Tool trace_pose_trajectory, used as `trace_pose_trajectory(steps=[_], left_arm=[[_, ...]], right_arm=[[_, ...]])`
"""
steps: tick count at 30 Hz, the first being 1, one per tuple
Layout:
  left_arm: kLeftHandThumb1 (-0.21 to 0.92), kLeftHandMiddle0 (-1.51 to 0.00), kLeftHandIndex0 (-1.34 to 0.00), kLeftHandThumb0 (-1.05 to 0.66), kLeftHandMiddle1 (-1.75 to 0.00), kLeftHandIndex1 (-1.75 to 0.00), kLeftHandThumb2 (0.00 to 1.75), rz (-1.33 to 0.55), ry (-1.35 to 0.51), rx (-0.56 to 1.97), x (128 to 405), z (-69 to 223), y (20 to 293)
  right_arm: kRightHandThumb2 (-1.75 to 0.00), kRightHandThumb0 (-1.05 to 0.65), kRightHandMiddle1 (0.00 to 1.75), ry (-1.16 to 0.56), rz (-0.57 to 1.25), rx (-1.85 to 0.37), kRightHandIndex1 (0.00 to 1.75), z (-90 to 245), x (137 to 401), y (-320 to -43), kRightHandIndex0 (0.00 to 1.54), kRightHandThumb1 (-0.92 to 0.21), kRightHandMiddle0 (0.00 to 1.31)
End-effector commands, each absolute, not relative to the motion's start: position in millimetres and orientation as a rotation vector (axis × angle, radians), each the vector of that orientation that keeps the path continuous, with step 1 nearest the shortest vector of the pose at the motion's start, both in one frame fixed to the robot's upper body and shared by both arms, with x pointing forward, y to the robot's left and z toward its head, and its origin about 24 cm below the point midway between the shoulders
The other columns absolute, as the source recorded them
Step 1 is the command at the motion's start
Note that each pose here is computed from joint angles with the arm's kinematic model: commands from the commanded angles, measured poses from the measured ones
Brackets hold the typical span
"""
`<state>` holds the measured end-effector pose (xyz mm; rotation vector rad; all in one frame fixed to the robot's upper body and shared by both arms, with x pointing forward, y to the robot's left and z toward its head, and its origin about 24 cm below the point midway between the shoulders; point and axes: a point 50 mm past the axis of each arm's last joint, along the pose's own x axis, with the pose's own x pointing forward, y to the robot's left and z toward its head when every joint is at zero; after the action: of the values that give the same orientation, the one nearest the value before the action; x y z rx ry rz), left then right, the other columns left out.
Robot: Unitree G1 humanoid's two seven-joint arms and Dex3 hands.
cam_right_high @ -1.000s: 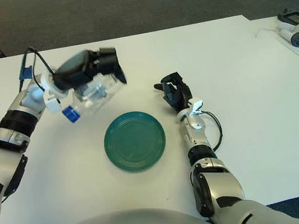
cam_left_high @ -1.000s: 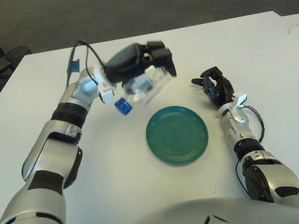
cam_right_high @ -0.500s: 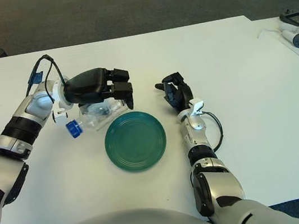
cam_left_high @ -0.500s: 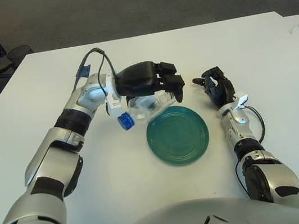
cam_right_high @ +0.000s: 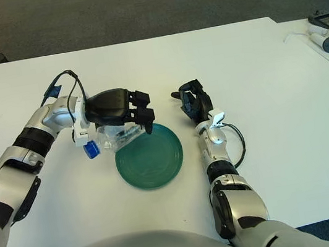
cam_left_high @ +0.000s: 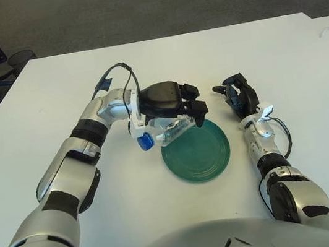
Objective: Put the bottle into the plate.
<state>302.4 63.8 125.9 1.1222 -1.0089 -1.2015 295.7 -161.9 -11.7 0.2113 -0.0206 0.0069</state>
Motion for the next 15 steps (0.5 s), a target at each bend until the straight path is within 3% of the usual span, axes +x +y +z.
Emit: trace_pose_trajectory(steps=[1,15], left_arm=[[-0.08,-0.90,-0.70,0.00,-1.69,-1.75,1.74,-1.161,-1.070,1.132,305,131,65],[-0.09,-0.92,-0.71,0.00,-1.67,-1.75,1.75,-1.156,-1.035,1.117,305,120,53]], right_arm=[[-0.53,-0.35,1.71,0.270,-0.036,0.276,1.06,-73,246,-149,0.34,-0.89,0.24],[-0.59,-0.36,1.72,0.261,-0.023,0.274,1.11,-71,247,-144,0.36,-0.85,0.26]])
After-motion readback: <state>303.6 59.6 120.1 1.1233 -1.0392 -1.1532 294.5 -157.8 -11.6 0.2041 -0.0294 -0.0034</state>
